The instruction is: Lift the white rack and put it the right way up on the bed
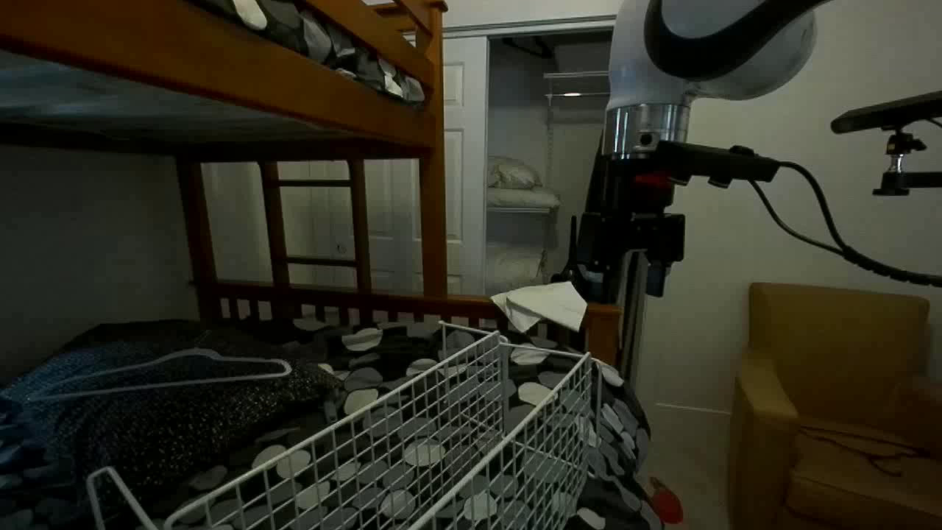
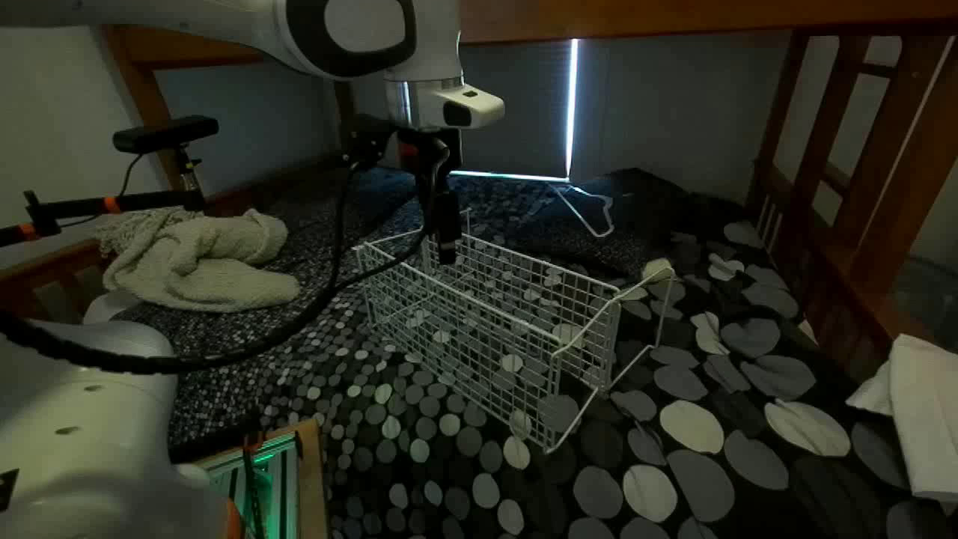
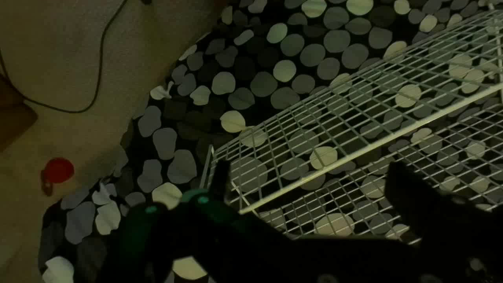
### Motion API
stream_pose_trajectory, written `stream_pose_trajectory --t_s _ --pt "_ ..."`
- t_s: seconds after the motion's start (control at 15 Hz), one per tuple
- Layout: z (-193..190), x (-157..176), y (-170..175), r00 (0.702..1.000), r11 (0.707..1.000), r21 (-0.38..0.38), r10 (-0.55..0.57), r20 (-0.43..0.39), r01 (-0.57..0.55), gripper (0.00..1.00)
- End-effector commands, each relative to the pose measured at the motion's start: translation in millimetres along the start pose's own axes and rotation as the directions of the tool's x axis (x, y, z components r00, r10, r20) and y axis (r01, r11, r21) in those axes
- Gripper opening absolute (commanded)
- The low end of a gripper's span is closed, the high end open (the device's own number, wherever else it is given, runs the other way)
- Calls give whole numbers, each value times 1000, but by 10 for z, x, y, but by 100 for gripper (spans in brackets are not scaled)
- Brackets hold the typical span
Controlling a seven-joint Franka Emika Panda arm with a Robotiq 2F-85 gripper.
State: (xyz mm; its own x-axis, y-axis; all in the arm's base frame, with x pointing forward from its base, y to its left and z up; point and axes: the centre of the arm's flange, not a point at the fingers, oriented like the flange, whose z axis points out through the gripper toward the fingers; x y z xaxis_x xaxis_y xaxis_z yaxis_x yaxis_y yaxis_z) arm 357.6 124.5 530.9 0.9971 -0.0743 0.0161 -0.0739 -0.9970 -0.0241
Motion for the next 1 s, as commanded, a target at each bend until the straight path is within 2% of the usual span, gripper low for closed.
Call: stream_pose_trajectory --t_s 0.0,0.27,0.53,0.93 --pt "0 0 0 1000 1000 0 0 0 0 100" --pt "0 0 0 1000 1000 0 0 0 0 100" --pt "451 33 -55 995 998 -14 -64 80 66 100" --pt "1113 -95 -204 979 986 -70 -137 150 149 100"
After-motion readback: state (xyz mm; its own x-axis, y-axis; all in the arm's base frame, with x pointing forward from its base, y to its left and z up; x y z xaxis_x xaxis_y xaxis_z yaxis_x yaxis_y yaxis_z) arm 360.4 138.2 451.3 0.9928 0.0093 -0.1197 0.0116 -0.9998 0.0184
